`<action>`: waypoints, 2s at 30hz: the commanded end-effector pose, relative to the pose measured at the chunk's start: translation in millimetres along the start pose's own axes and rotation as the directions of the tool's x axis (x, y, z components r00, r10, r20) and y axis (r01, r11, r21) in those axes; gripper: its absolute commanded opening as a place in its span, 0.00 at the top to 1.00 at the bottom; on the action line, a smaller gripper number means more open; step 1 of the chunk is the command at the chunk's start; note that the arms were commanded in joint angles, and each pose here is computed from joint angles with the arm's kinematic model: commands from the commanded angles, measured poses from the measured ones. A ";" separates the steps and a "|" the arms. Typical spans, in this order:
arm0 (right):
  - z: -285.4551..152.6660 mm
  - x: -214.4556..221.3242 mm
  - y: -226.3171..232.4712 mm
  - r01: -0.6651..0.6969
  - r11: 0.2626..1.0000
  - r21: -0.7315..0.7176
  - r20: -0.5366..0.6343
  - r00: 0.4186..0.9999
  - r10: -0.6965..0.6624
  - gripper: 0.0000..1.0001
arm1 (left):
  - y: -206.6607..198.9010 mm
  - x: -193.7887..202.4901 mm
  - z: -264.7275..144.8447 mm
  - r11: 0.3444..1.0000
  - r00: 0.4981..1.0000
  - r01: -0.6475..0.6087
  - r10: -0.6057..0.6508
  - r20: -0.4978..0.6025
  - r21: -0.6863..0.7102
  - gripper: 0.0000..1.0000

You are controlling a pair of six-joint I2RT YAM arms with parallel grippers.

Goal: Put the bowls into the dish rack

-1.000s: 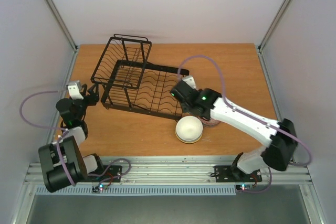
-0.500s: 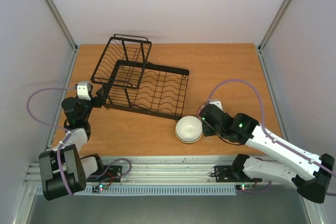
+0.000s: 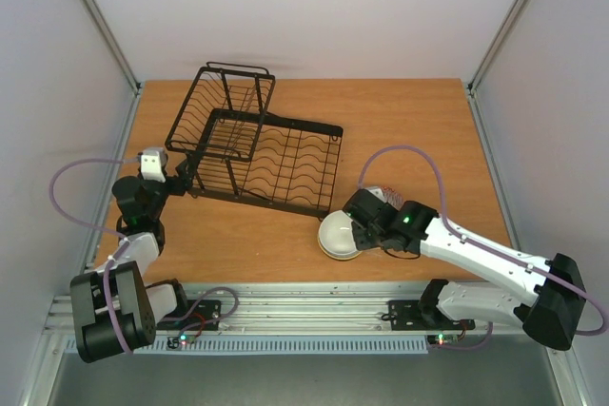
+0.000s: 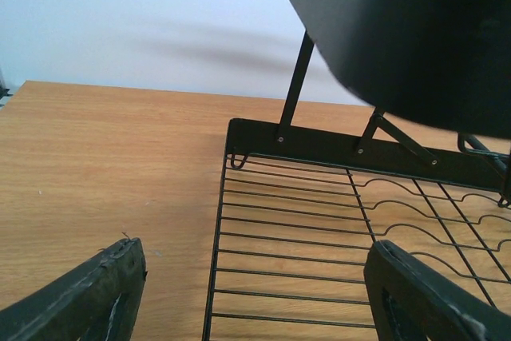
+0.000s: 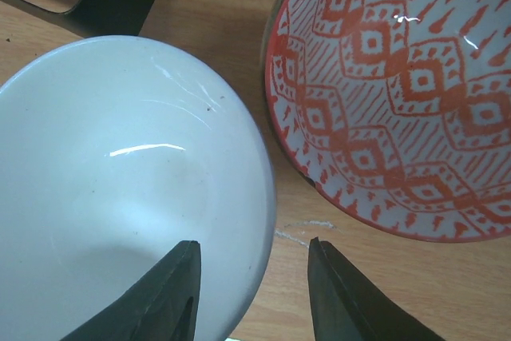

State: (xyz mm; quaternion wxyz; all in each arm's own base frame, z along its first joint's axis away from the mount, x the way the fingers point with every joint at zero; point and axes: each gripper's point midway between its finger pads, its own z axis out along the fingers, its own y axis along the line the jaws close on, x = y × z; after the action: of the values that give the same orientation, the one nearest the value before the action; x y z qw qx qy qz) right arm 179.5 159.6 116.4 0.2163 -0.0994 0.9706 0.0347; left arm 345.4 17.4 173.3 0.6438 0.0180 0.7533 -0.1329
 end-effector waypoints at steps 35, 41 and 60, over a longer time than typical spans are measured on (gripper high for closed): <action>35.1 -53.8 -112.7 -0.403 0.909 0.105 0.070 0.915 0.398 0.64 | -16.9 2.9 7.3 0.992 1.000 -0.029 0.030 -0.007 0.119 0.21; 36.5 -52.1 -113.4 -0.403 0.909 0.102 0.065 0.915 0.398 0.81 | -17.5 2.2 6.6 0.992 0.999 -0.033 0.034 -0.003 0.120 0.21; -38.7 -108.1 -124.5 -0.346 0.930 0.123 0.227 0.922 0.313 0.99 | -18.5 0.0 5.7 0.992 0.999 -0.033 0.033 0.005 0.122 0.20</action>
State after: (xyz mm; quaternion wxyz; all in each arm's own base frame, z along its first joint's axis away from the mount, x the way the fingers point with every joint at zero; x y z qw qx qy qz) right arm 269.4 56.0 156.6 0.2669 0.1001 0.9584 0.0118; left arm 345.5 6.8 158.1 0.6232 0.0364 0.7642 -0.1625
